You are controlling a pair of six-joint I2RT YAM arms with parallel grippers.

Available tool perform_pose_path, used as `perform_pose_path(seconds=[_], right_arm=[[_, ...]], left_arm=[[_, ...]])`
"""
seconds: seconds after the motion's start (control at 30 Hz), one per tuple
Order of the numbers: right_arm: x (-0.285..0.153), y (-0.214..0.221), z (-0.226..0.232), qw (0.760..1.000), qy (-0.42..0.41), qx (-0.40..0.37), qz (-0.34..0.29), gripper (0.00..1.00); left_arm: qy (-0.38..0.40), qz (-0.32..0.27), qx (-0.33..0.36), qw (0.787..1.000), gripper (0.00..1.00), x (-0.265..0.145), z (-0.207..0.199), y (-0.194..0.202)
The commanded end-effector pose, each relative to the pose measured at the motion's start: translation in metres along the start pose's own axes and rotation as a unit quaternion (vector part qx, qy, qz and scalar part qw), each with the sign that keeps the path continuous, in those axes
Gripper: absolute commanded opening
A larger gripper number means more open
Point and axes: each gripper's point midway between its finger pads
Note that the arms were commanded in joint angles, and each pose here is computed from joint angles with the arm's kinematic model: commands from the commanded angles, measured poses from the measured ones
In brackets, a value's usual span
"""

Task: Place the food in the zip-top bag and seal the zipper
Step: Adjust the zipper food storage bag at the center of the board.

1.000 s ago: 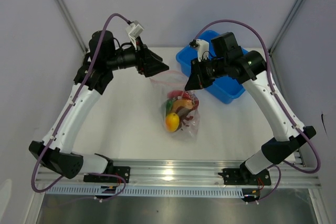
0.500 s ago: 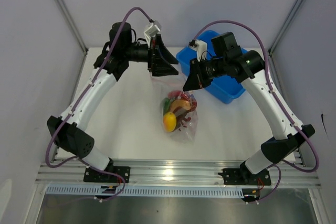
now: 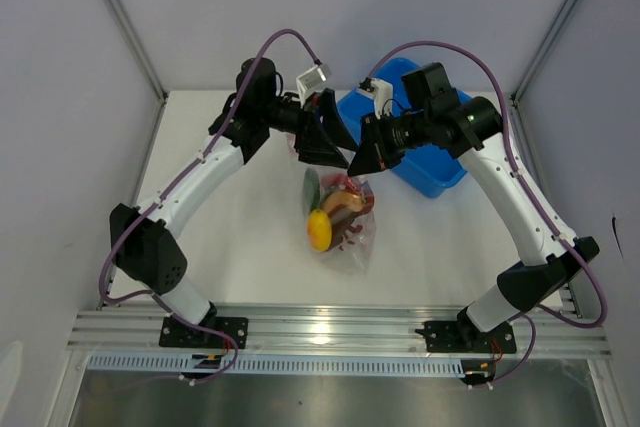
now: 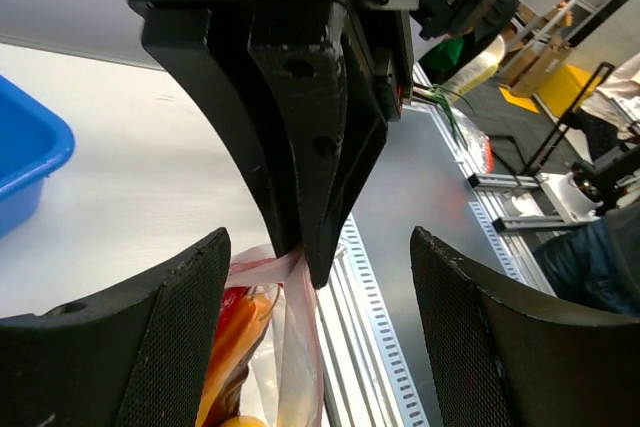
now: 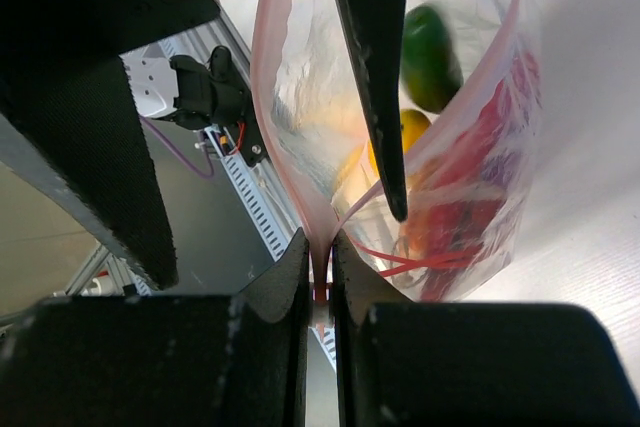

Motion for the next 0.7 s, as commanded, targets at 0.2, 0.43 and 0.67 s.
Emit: perform_pose_path(seconds=[0.2, 0.43, 0.67], right_arm=[[-0.013, -0.005, 0.019, 0.999, -0.026, -0.015, -0.023, 0.0], [-0.013, -0.001, 0.018, 0.999, -0.025, -0.014, -0.018, 0.0], [-0.012, 0.002, 0.017, 1.0, -0.023, -0.014, -0.015, 0.0]], left_arm=[[-0.017, 0.011, 0.039, 0.999, 0.75, 0.009, 0.005, 0.012], [-0.089, 0.02, 0.054, 0.994, 0.75, 0.009, 0.022, 0.025], [-0.183, 0.024, 0.093, 0.978, 0.69, -0.007, 0.034, 0.023]])
Point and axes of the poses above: each gripper's point midway between its finger pads, its own x axis out along the fingers, its own z axis along the line the jaws close on, y = z × x, and after that the axes turned 3 degrees about -x, right-handed
